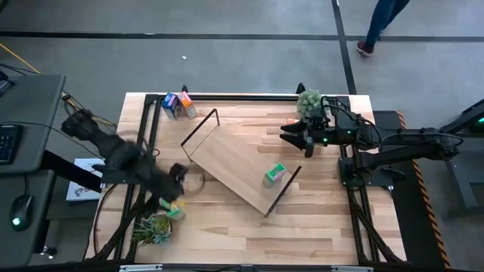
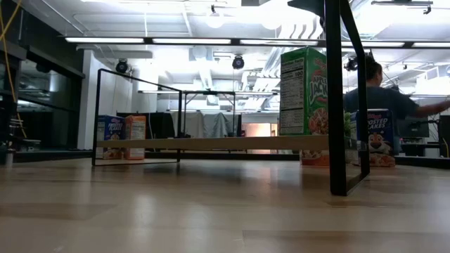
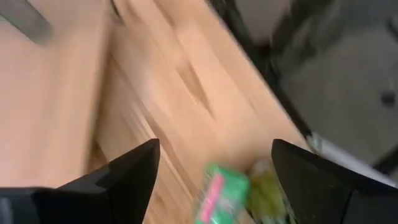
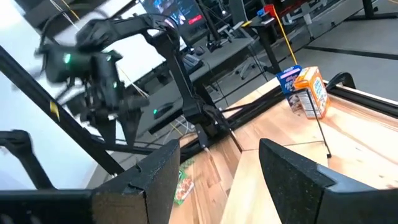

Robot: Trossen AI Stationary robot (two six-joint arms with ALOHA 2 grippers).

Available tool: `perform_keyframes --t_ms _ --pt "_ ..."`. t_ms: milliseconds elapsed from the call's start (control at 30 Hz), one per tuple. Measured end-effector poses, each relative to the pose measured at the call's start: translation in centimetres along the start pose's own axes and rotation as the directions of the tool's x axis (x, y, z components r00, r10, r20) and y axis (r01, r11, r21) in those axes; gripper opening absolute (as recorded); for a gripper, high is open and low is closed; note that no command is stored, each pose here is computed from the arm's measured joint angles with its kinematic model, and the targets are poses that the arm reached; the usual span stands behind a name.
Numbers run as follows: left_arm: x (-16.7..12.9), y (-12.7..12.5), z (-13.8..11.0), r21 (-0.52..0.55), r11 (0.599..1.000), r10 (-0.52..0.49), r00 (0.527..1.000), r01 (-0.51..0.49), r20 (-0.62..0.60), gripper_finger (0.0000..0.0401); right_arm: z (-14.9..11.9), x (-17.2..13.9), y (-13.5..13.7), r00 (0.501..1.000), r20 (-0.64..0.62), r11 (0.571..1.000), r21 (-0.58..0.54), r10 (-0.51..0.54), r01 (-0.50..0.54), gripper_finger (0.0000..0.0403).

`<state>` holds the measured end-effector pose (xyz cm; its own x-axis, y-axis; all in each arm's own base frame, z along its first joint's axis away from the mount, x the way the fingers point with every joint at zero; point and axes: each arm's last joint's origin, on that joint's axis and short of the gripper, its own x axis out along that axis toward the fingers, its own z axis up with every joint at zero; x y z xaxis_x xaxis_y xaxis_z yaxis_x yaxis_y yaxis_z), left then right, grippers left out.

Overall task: Stack cereal on shelf
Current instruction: Put the top green cereal box on the shelf

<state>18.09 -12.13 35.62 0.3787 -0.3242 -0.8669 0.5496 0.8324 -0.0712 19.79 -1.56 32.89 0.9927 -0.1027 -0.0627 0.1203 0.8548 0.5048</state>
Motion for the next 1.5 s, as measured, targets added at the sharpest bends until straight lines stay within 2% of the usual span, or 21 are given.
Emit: perform_keyframes --t_ms 233,333,433,700,900,1033,1233,1367,1500 --pt "5.4 -2.6 -1.3 0.12 0.993 0.014 0.973 0.014 -0.232 0.0298 -0.3 0.0 -0.2 0.999 -0.032 1.0 -0.019 -0.019 0.019 0.0213" --pt "6.7 -3.0 -2.6 0.189 0.981 0.024 0.954 0.035 -0.3 0.0298 -0.3 0.0 -0.2 0.999 -0.036 1.0 -0.019 -0.022 0.021 0.0213" --pt "7.6 -3.0 -3.9 0.21 0.977 0.037 0.938 0.038 -0.345 0.0298 -0.4 0.0 -0.2 0.999 -0.039 0.999 -0.019 -0.029 0.028 0.0213" --pt "8.6 -2.4 -6.5 0.219 0.976 0.062 0.94 0.014 -0.334 0.0298 -0.3 0.0 -0.4 0.997 -0.018 0.997 -0.02 -0.069 0.069 0.0213" --pt "9.6 -2.4 -6.9 0.259 0.966 0.053 0.956 0.025 -0.288 0.0298 -0.4 0.0 -0.4 0.997 -0.024 0.997 -0.021 -0.073 0.072 0.0213" --pt "10.5 -2.2 -7.5 0.283 0.959 0.059 0.947 0.035 -0.316 0.0298 -0.4 0.0 -0.4 0.997 -0.024 0.997 -0.017 -0.073 0.073 0.0213" --pt "11.1 -1.7 -7.8 0.263 0.964 0.062 0.947 0.024 -0.314 0.0296 -0.5 0.0 -0.4 0.997 -0.029 0.997 -0.01 -0.077 0.077 0.0213" --pt "11.2 -1.5 -7.6 0.253 0.967 0.065 0.954 0.011 -0.292 0.0271 -0.5 0.0 -0.4 0.997 -0.029 0.997 -0.01 -0.077 0.077 0.0213" --pt "11.2 -1.2 -7.6 0.246 0.969 0.077 0.953 -0.003 -0.292 0.022 -0.5 0.0 -0.4 0.997 -0.029 0.997 -0.01 -0.077 0.077 0.0213"
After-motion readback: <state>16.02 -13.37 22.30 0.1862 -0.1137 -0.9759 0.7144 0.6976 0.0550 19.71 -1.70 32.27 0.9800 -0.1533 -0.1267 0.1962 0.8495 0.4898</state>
